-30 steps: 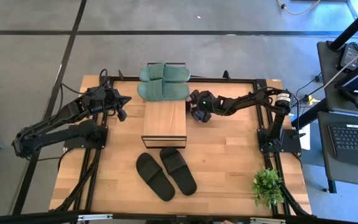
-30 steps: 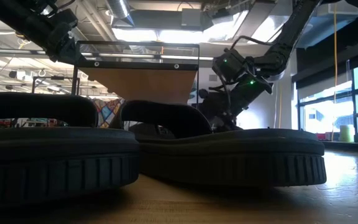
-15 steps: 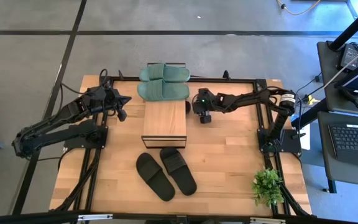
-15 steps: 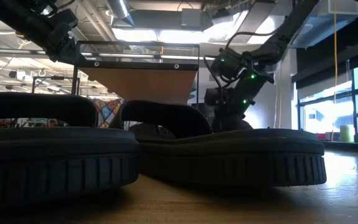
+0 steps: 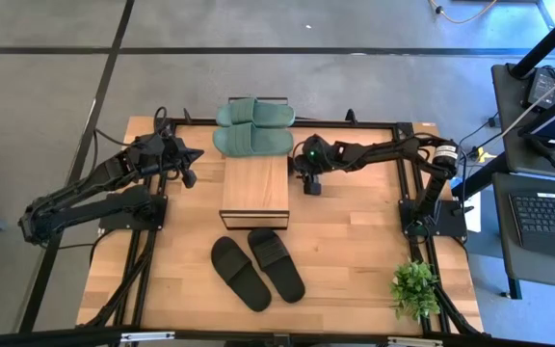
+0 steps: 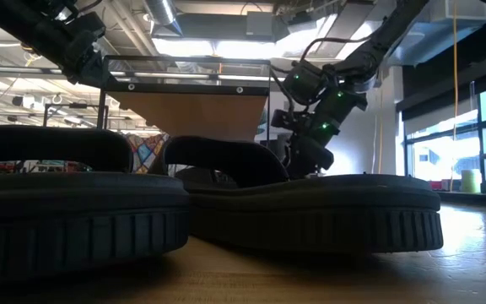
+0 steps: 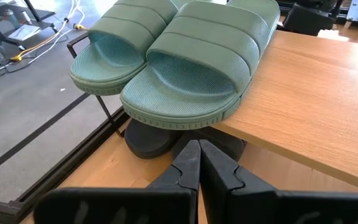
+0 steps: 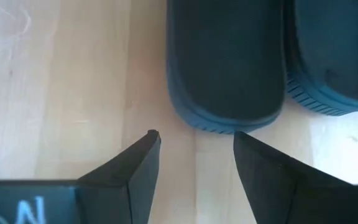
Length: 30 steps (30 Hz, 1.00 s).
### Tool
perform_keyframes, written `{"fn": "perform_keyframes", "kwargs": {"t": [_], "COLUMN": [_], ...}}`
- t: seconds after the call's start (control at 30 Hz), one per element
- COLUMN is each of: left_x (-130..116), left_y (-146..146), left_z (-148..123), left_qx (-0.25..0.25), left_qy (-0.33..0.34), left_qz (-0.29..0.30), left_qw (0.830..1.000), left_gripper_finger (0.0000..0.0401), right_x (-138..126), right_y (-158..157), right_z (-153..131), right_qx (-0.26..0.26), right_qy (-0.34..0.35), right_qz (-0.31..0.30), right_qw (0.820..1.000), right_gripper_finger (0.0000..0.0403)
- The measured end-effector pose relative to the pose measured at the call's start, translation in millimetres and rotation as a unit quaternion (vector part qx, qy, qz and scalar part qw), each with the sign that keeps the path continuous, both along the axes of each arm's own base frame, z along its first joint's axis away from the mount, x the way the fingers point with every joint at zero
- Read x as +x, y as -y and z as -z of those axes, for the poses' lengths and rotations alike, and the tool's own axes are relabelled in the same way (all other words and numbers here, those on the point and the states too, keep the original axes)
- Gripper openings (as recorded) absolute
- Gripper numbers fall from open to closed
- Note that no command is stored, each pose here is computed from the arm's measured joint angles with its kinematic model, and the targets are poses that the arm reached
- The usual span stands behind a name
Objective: Pick and place slides into the shelf
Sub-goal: Put the black slide under the shelf
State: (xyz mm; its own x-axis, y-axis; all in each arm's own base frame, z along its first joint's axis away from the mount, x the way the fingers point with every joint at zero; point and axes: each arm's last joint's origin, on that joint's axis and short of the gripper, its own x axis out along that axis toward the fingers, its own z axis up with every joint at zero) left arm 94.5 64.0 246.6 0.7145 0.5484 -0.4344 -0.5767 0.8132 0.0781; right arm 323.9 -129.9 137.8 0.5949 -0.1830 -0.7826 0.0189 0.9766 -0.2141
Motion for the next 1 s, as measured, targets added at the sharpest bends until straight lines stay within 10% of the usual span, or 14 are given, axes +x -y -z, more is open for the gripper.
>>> {"fn": "perform_keyframes", "kwargs": {"t": [1.0], "left_x": [0], "left_y": [0], "left_z": [0], "left_qx": [0.000], "left_qy": [0.000], "left_qz": [0.000], "left_qw": [1.000], "left_gripper_finger": [0.0000], "right_x": [9], "right_y": [5], "right_z": [14], "right_qx": [-0.002], "right_qy": [0.030], "right_qz": [0.023], "right_qw": [0.999], "right_gripper_finger": [0.0204]}}
